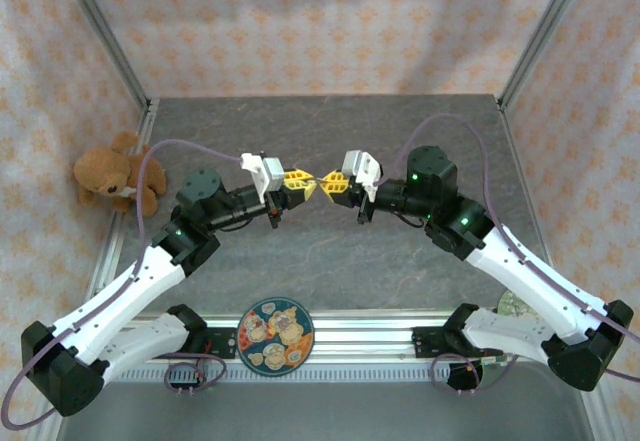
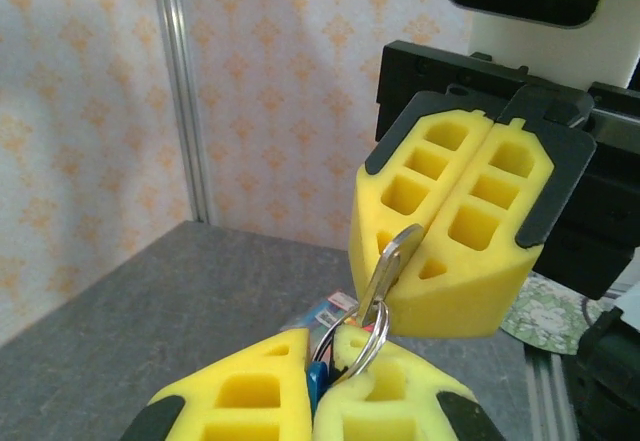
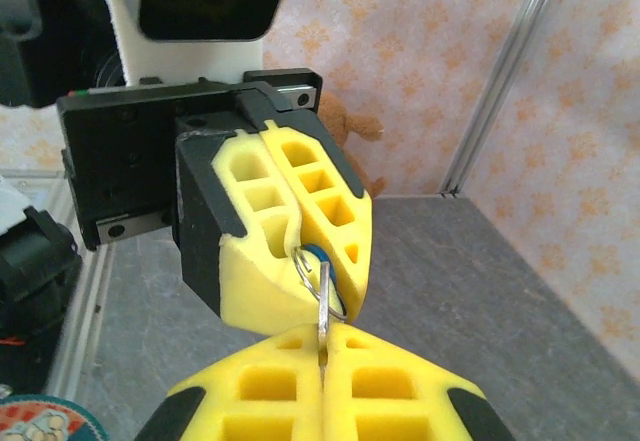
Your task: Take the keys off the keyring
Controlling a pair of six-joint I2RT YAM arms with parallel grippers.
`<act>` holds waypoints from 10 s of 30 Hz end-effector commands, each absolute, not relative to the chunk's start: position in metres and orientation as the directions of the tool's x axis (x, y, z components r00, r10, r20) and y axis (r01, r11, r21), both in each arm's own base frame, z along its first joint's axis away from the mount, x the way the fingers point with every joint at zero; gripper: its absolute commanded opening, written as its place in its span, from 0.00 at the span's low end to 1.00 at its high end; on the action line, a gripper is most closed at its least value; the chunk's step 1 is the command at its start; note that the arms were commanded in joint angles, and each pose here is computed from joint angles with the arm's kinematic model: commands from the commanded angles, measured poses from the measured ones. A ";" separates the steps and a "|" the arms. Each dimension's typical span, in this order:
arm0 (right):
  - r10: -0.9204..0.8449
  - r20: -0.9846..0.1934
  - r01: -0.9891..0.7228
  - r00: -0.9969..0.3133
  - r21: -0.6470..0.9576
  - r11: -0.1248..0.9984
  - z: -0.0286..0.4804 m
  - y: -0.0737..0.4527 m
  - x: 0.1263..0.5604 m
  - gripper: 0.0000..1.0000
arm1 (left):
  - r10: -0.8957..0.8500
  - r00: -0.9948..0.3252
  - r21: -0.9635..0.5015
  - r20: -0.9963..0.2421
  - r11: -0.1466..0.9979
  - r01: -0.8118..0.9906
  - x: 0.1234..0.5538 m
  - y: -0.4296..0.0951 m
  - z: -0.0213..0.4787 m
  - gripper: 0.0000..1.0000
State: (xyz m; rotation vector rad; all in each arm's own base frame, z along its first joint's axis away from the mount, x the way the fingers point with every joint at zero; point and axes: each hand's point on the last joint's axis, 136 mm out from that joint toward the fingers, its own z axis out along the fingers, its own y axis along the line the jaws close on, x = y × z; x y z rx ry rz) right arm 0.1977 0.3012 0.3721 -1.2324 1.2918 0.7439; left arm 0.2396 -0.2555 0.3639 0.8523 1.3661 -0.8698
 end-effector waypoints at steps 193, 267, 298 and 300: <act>-0.202 -0.954 -0.899 0.222 -0.281 0.336 0.401 0.339 0.167 0.00 | 0.045 0.176 0.173 -0.983 0.534 0.828 0.235 -0.218 0.391 0.00; -0.490 -0.758 -0.900 0.431 -0.321 -0.295 0.263 0.444 0.088 0.00 | -0.010 0.045 0.031 -0.999 0.581 0.813 0.261 -0.205 0.403 0.00; -0.165 -0.985 -0.892 0.041 -0.110 0.439 0.363 0.387 0.224 0.00 | -0.045 0.043 -0.003 -0.998 0.719 0.694 0.251 -0.171 0.367 0.53; -0.156 -0.987 -0.886 0.038 -0.105 0.452 0.366 0.380 0.226 0.00 | -0.047 0.035 -0.010 -0.998 0.724 0.690 0.250 -0.169 0.366 0.54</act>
